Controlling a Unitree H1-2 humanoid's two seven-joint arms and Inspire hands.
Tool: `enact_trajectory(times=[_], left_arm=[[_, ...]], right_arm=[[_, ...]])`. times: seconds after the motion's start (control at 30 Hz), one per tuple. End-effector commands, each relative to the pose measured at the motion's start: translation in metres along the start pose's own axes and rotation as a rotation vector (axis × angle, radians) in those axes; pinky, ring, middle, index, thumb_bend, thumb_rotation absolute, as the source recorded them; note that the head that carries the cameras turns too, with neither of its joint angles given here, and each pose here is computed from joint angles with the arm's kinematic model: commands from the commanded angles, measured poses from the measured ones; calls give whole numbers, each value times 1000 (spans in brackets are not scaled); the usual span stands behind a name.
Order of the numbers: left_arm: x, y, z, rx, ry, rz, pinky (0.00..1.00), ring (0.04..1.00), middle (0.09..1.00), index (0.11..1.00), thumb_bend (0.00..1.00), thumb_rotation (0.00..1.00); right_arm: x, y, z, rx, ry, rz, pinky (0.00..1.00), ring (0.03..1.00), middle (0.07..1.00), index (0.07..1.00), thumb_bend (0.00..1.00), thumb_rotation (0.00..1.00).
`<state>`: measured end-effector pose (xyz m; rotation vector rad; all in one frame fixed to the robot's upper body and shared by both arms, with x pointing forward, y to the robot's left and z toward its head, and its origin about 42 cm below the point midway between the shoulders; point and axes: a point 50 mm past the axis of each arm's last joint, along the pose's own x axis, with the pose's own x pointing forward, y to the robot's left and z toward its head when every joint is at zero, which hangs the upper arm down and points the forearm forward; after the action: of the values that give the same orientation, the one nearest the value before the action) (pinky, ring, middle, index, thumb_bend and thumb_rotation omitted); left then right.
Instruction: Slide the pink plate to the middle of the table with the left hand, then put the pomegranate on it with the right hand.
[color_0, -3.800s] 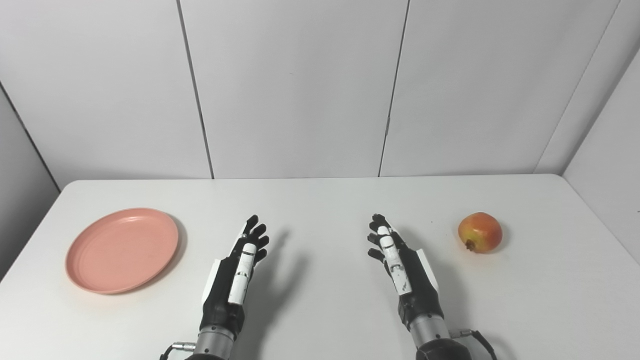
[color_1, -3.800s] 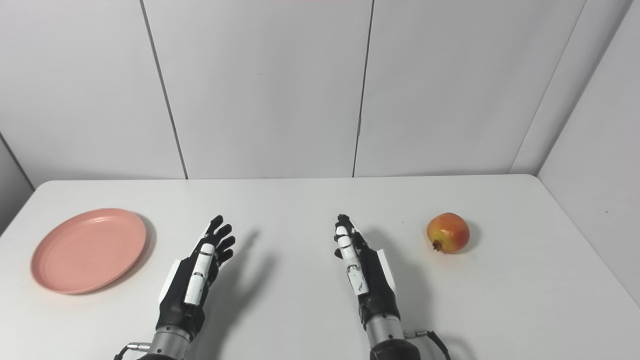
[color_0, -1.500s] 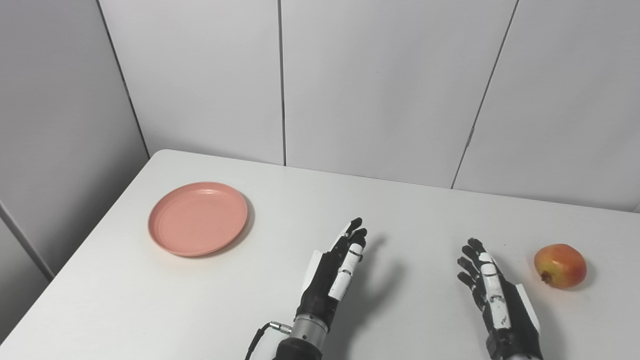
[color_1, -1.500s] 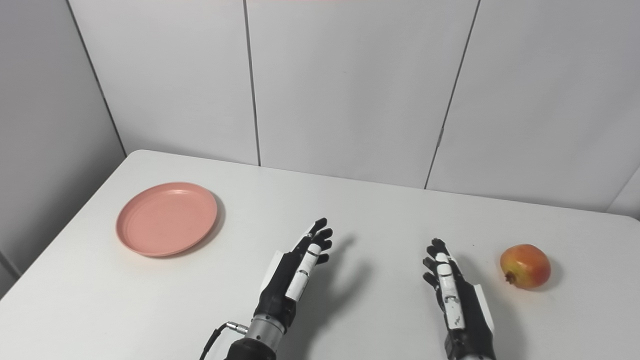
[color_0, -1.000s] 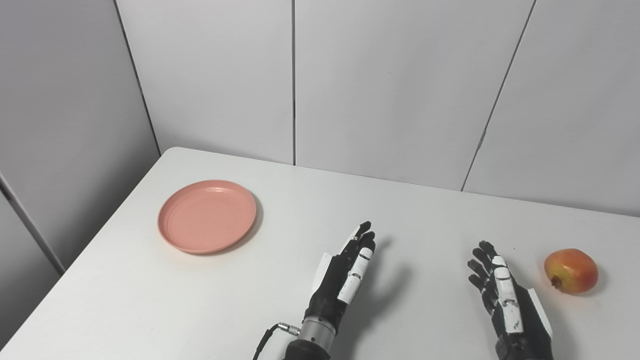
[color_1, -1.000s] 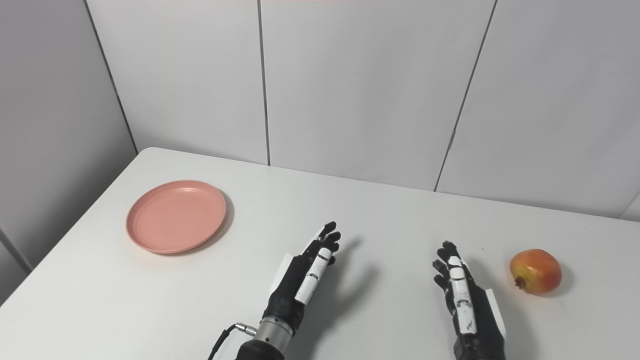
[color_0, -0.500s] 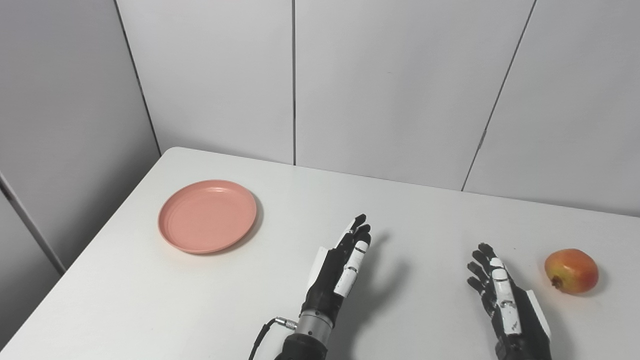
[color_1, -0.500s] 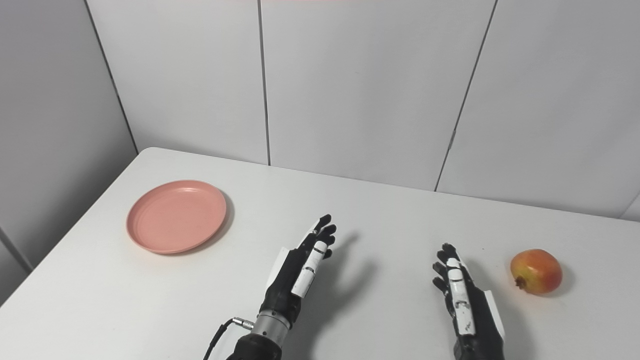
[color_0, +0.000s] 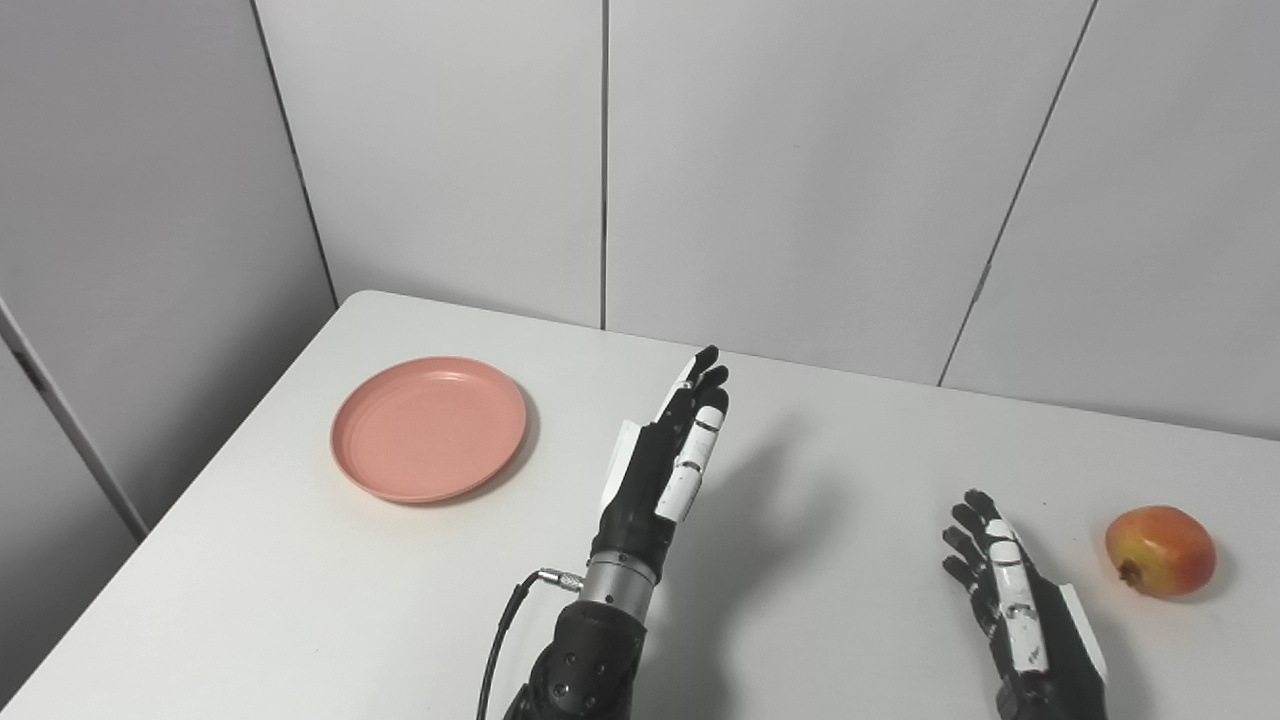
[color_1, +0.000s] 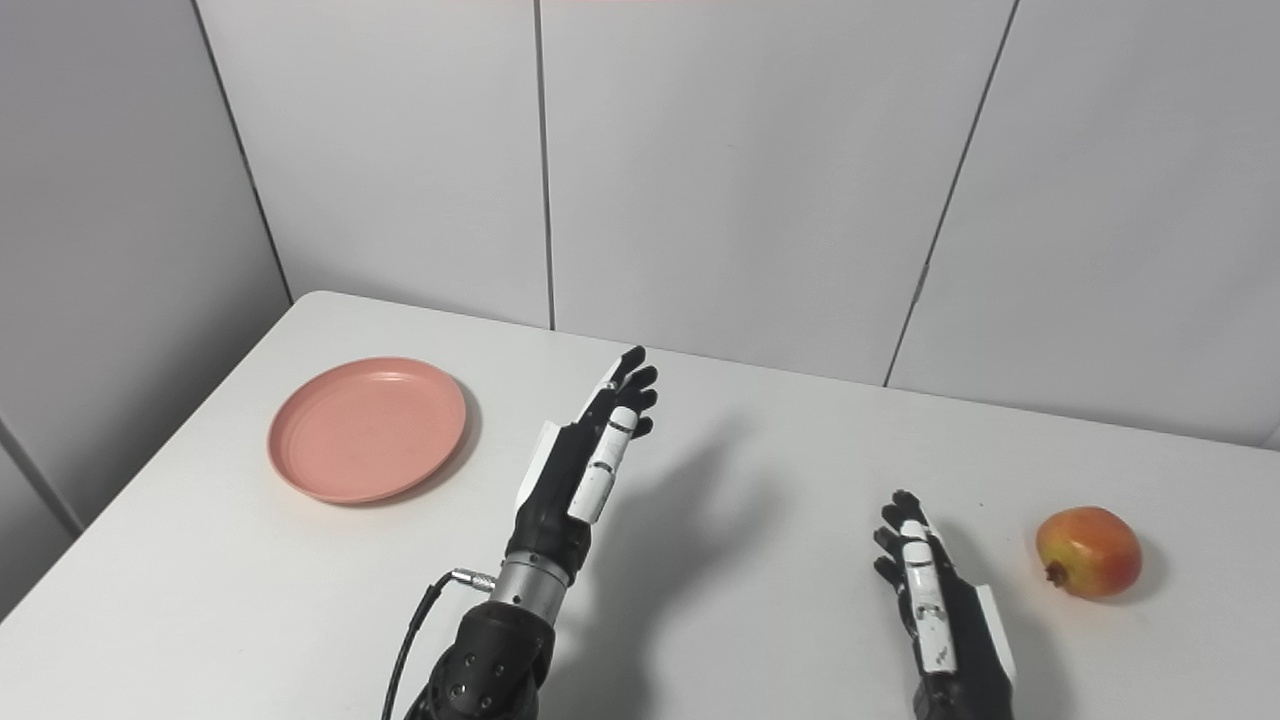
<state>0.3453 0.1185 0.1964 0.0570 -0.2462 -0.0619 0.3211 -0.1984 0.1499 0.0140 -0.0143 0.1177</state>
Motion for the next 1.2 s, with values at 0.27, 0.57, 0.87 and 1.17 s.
enact_trajectory(times=[0.27, 0.57, 0.87, 1.17], left_arm=[[37, 39, 48, 32, -189, 112, 888, 908, 933, 924, 463, 1000], [54, 89, 60, 8, -228, 230, 952, 936, 953, 946, 523, 1000], [54, 124, 78, -10, -281, 325, 922, 924, 944, 935, 482, 1000], [48, 163, 81, 5, -300, 444, 934, 934, 942, 932, 479, 1000]], right_arm=[[6, 2, 17, -1, -97, 16, 920, 921, 934, 932, 170, 1000], [7, 2, 16, -3, -99, 20, 926, 924, 936, 934, 165, 1000], [5, 1, 14, 0, -97, 27, 939, 925, 938, 936, 168, 1000], [4, 0, 13, -10, -101, 31, 930, 921, 934, 935, 174, 1000]])
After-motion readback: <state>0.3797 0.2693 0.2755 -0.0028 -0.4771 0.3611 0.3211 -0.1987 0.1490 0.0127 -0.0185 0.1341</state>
